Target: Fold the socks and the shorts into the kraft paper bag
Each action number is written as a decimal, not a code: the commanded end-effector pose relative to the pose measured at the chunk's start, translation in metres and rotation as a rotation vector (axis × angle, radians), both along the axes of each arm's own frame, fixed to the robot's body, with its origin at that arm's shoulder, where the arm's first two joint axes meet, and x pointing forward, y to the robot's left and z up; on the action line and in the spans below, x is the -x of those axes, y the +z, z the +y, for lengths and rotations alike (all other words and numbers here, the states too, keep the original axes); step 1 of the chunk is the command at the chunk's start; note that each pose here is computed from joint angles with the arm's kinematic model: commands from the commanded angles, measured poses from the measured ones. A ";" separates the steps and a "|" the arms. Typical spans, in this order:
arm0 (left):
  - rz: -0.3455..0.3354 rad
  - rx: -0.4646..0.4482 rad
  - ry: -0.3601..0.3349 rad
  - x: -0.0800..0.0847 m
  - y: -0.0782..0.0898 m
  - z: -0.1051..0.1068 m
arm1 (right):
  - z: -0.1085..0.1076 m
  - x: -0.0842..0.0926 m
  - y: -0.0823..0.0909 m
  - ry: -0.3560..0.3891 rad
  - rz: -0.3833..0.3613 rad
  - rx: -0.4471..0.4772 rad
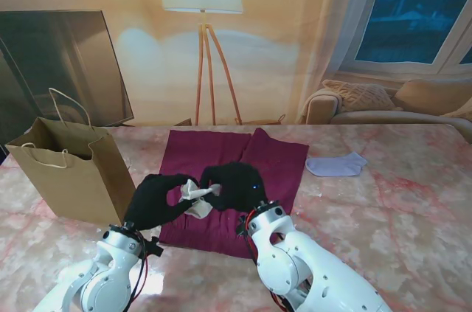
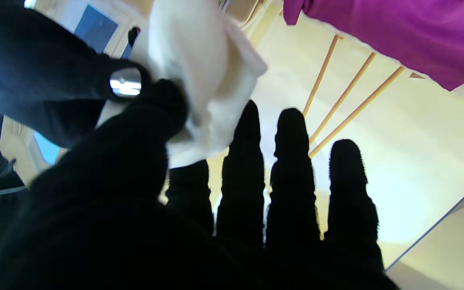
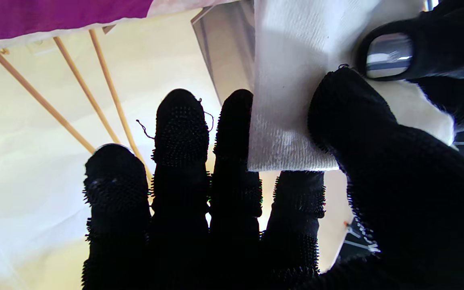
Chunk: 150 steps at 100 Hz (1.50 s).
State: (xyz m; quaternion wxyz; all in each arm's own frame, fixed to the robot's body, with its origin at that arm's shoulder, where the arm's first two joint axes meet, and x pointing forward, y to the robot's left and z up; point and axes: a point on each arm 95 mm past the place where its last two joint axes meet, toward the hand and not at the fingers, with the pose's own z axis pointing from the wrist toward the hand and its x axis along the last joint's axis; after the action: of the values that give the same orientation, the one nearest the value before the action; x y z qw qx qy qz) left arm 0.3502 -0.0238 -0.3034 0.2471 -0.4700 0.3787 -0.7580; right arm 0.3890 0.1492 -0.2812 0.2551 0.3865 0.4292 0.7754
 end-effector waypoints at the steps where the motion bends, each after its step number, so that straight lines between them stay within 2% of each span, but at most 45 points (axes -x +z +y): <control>1: -0.009 0.030 -0.001 -0.002 0.002 -0.005 | 0.005 0.004 -0.001 0.010 0.005 -0.009; 22: -0.053 0.082 0.028 -0.004 0.004 -0.006 | 0.003 0.003 -0.002 0.007 0.010 -0.016; 39: -0.048 0.115 0.032 -0.003 0.009 -0.006 | 0.000 0.005 -0.004 0.003 0.010 -0.033; 68: -0.068 0.113 0.074 -0.004 0.033 0.005 | -0.020 0.004 -0.002 -0.032 -0.013 0.004; 80: -0.085 0.110 0.092 -0.005 0.052 0.012 | -0.033 0.003 -0.001 -0.055 -0.031 0.036; 103: -0.131 -0.004 0.145 -0.006 0.103 0.041 | -0.053 -0.002 -0.007 -0.091 -0.005 0.062; 122: -0.161 -0.109 0.229 -0.007 0.144 0.072 | -0.066 -0.006 -0.014 -0.112 0.017 0.077; 150: -0.169 -0.277 0.368 -0.009 0.188 0.121 | -0.085 -0.009 -0.021 -0.146 0.040 0.105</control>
State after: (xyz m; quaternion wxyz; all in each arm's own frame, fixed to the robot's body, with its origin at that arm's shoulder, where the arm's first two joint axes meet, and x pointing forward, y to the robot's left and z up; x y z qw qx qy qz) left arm 0.3589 0.0896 -0.1323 0.4542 -0.4412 0.3717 -0.6789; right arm 0.4008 0.0689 -0.2957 0.3210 0.4137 0.4387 0.7303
